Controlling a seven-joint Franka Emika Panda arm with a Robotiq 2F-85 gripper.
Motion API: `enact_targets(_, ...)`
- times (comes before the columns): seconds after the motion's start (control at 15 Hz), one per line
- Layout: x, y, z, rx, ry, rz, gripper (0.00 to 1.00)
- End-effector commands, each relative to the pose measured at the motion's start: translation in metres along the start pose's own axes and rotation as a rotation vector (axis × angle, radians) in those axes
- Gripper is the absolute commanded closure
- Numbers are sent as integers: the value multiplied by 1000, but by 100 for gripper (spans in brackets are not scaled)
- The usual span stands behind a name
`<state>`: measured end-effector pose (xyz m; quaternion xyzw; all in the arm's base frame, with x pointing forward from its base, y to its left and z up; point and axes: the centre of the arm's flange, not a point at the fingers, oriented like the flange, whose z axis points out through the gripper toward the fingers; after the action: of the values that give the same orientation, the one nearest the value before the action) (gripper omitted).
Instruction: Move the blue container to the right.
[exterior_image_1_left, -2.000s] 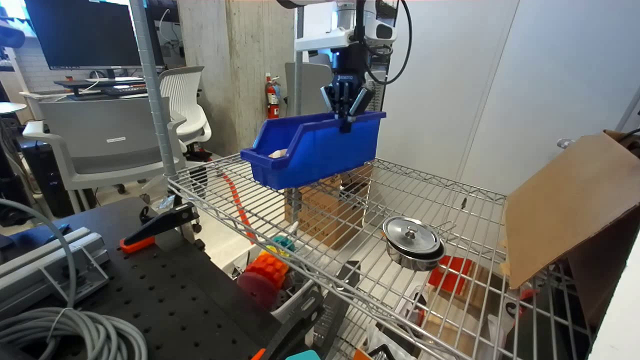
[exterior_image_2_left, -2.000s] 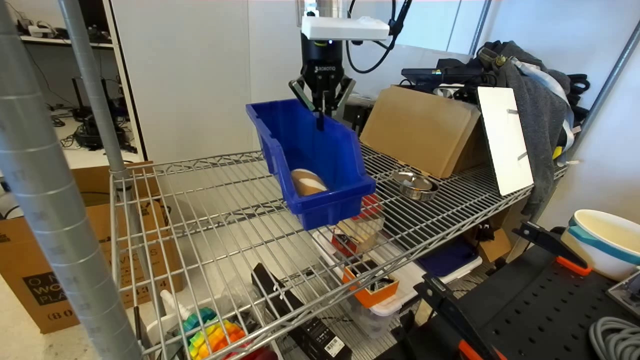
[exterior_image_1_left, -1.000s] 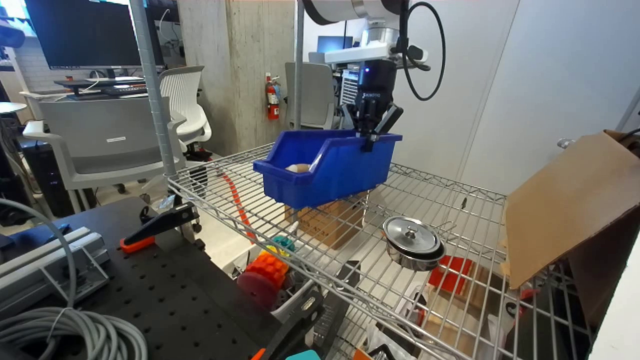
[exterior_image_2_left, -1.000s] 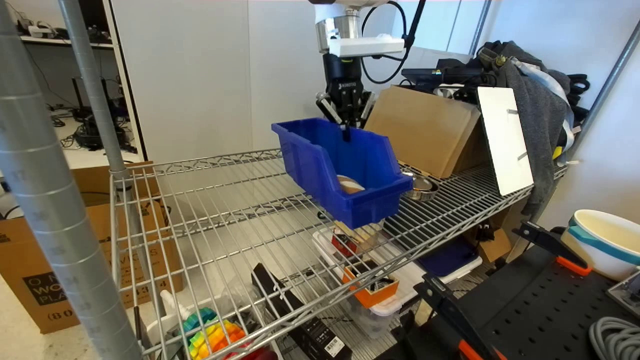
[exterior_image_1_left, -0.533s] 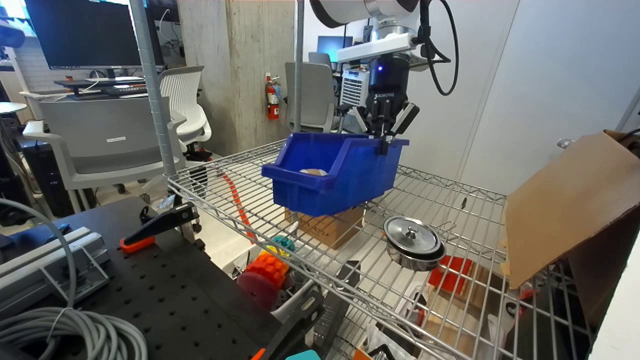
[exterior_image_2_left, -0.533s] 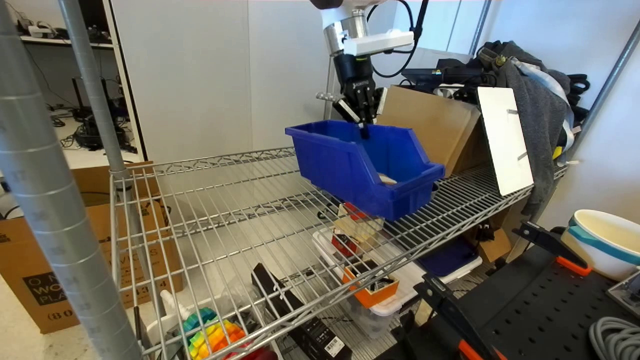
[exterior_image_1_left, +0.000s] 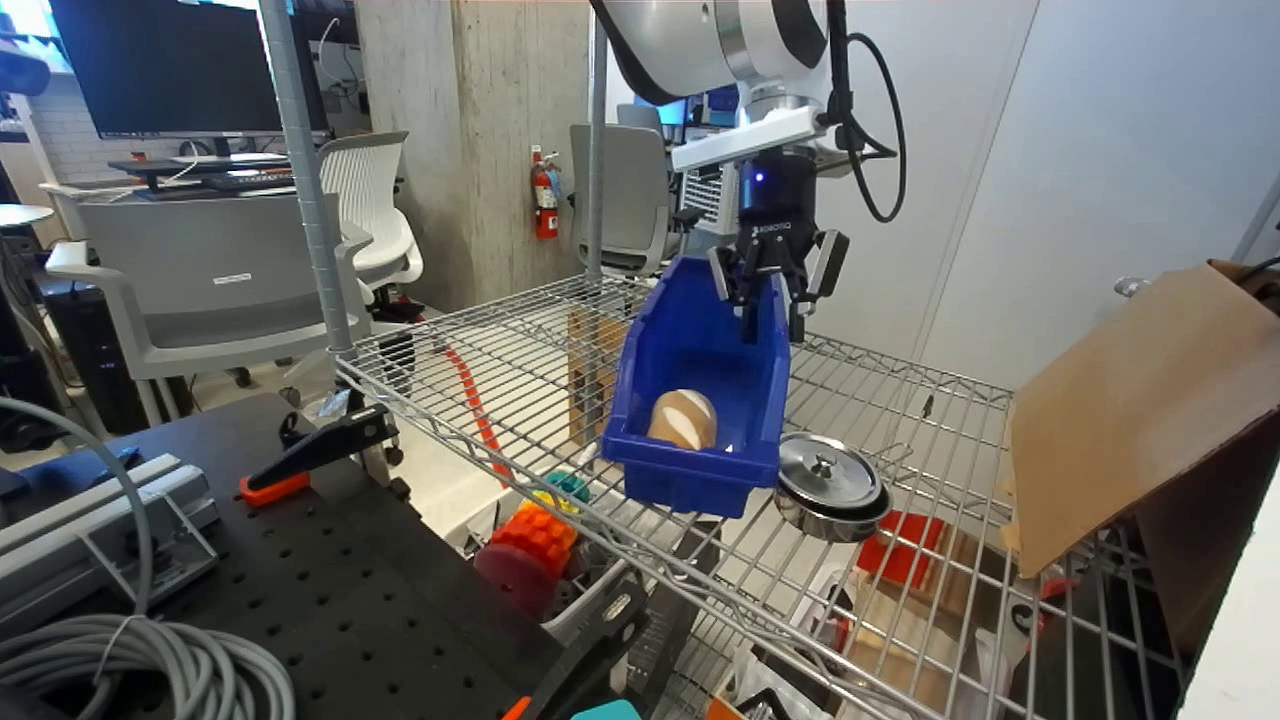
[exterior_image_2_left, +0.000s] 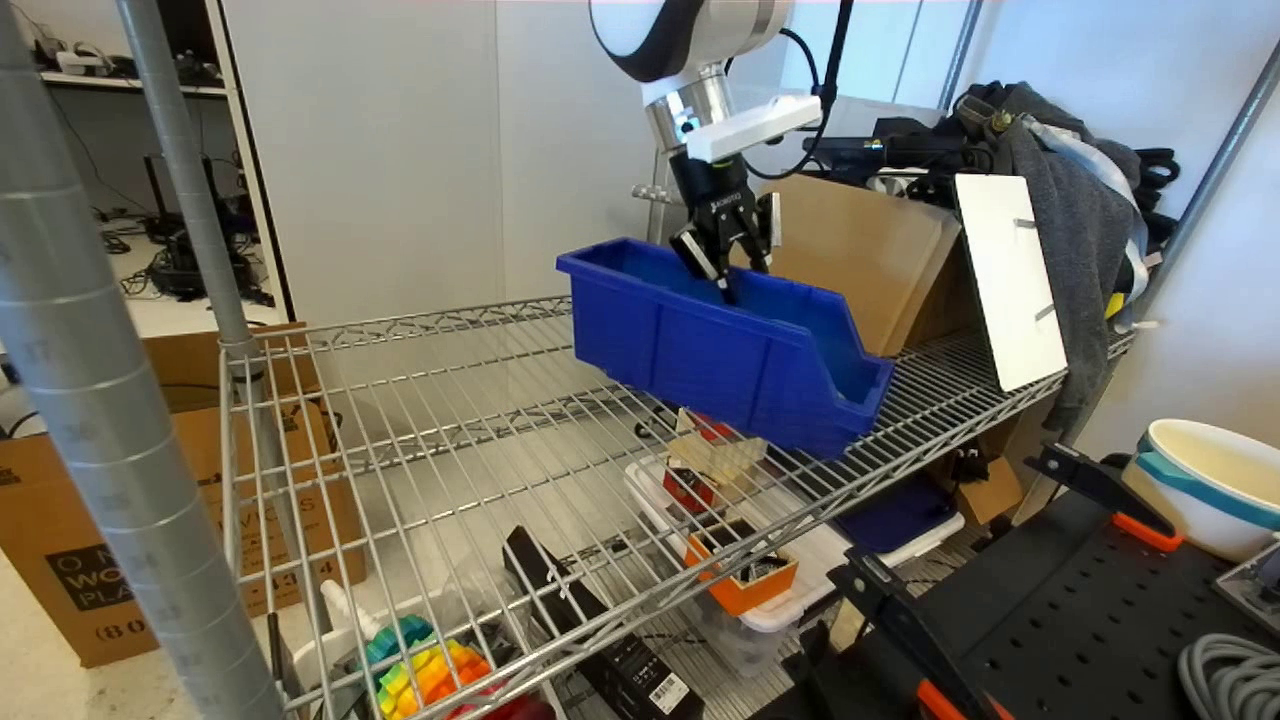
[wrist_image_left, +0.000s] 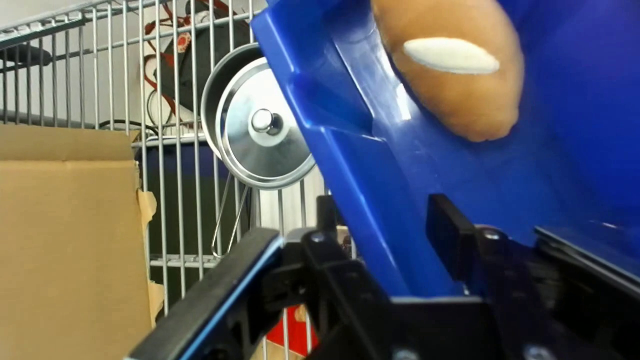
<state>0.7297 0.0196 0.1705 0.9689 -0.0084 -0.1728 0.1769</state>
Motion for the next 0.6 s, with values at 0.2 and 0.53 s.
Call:
enact_targets(0.2,-12,-2,-20,-30,25,31,0)
enact_targets(0.53,-67,18,-96,162,54,77,0)
